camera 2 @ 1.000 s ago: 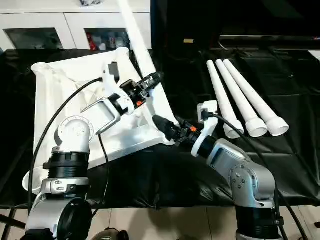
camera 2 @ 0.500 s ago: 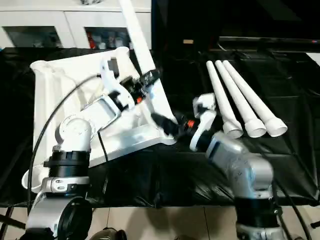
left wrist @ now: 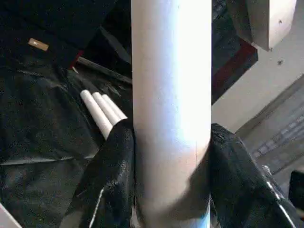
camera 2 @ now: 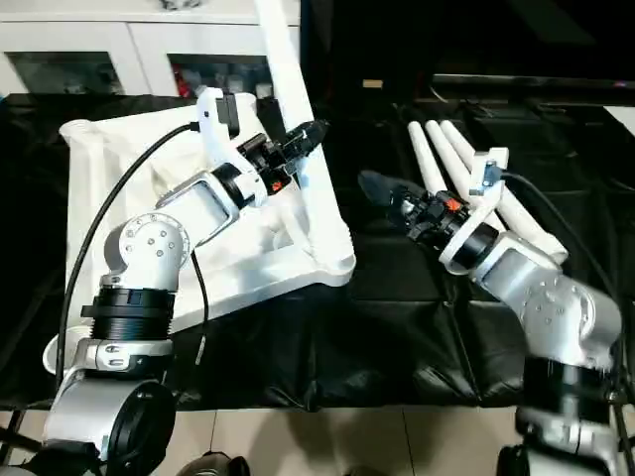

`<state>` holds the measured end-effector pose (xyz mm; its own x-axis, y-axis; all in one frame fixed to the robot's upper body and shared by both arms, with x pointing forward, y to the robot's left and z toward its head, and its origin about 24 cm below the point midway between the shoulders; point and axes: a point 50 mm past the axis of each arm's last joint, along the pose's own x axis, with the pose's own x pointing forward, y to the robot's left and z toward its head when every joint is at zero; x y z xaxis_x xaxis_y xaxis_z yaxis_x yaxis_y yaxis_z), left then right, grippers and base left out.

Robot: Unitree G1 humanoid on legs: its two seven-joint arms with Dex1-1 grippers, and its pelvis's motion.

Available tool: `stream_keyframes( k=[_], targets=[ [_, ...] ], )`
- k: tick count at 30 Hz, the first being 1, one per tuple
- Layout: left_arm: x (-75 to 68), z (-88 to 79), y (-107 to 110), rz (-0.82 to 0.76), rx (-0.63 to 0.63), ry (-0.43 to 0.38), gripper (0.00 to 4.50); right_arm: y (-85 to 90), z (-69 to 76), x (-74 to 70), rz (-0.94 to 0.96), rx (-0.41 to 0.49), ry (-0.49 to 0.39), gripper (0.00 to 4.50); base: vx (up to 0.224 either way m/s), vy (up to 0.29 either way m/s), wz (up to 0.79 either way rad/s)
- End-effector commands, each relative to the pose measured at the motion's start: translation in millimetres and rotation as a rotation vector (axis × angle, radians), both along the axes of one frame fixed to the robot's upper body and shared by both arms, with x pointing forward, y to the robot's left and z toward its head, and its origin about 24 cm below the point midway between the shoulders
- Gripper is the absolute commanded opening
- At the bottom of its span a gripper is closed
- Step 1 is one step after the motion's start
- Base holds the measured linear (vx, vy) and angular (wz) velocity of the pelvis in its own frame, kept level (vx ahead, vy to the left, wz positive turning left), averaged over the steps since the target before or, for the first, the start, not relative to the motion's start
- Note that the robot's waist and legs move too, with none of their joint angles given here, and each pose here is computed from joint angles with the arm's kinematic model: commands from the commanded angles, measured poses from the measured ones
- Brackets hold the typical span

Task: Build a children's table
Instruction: Pick table leg

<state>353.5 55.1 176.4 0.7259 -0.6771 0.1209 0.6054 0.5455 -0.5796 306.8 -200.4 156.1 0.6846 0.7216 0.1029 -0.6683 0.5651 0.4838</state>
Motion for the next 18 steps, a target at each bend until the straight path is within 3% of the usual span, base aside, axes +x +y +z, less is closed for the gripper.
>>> stream_keyframes(
  k=[1,6,8,12,18],
  targets=[
    [-1.6,13.5,-4,-0.031,0.013,-0.074,1.88,5.5,7.1,1.2,0.033,-0.015,-0.04,3.91,0.0,0.0,0.0],
    [-8.3,16.9,-10,-0.122,-0.002,-0.137,1.88,13.4,10.7,0.4,0.127,-0.029,-0.061,3.91,0.0,0.0,0.0],
    [-16.2,15.8,-15,-0.248,-0.006,-0.178,1.88,19.5,10.7,-6.7,0.308,-0.036,-0.044,3.91,0.0,0.0,0.0],
    [-26.1,20.2,-21,-0.424,-0.046,-0.23,1.88,20.6,11.8,-8.5,0.444,-0.044,-0.038,3.91,0.0,0.0,0.0],
    [-34.5,25.7,-25,-0.557,-0.101,-0.251,1.88,24.8,10.8,-11.3,0.563,-0.088,-0.038,3.91,0.0,0.0,0.0]
  ],
)
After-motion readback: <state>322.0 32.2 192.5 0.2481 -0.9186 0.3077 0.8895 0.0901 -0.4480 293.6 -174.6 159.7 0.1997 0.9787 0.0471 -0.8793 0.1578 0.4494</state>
